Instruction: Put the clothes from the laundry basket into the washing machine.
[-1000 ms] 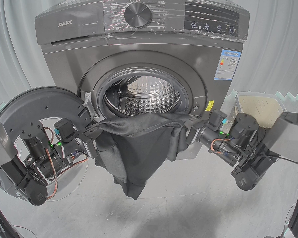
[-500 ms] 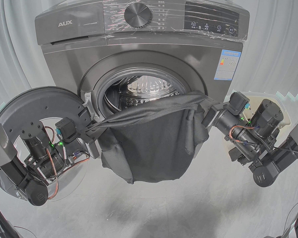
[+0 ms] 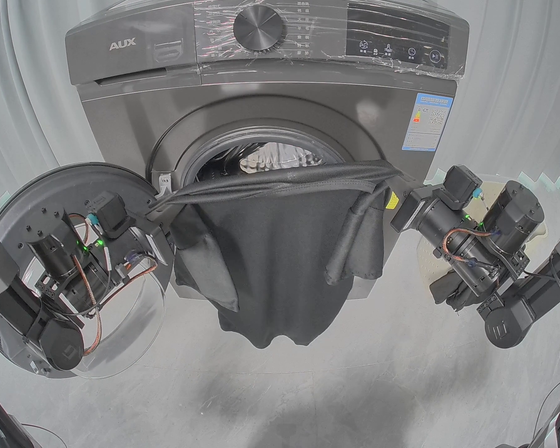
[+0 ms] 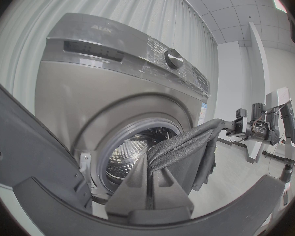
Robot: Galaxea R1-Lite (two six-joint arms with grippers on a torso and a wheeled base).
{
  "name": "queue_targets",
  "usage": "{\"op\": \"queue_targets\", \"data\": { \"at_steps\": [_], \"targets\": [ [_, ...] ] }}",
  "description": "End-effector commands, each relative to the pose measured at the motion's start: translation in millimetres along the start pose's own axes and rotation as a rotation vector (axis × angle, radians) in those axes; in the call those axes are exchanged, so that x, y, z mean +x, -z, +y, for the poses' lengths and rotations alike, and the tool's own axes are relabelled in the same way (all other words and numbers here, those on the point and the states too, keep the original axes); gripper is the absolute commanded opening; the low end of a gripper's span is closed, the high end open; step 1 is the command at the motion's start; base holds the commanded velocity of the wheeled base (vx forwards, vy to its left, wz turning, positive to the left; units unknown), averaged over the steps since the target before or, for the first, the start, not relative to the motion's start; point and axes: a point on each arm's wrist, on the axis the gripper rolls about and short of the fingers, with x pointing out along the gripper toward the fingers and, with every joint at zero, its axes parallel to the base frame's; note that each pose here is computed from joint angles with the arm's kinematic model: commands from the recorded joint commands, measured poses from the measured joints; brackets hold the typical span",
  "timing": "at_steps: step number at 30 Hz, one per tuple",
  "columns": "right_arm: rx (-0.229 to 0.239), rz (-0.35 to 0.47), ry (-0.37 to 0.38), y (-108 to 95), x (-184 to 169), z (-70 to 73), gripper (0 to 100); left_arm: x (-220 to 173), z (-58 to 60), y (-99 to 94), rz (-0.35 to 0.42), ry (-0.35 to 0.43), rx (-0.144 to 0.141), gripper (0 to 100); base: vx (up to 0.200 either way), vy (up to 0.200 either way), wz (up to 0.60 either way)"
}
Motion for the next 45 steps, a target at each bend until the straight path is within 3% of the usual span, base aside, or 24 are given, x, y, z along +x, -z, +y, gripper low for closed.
{"op": "queue_targets", "data": {
  "at_steps": [1,11,23,45],
  "targets": [
    [0.003,-0.019,-0.003,-3.9,1.7,3.7,0,-2.7,5.4,-10.7,-0.035,-0.019,0.012,0,0.000,0.000,0.00],
    [0.008,-0.040,-0.022,-7.6,5.5,9.8,0,-1.2,3.9,-12.6,-0.044,-0.014,0.016,0,0.000,0.000,0.00],
    [0.018,-0.090,-0.047,-25.7,2.6,17.9,0,1.0,5.0,-14.8,-0.056,-0.017,0.019,0,0.000,0.000,0.00],
    [0.015,-0.104,-0.048,-30.3,1.7,19.2,0,5.0,5.4,-19.5,-0.081,-0.034,0.014,0,0.000,0.000,0.00]
  ]
}}
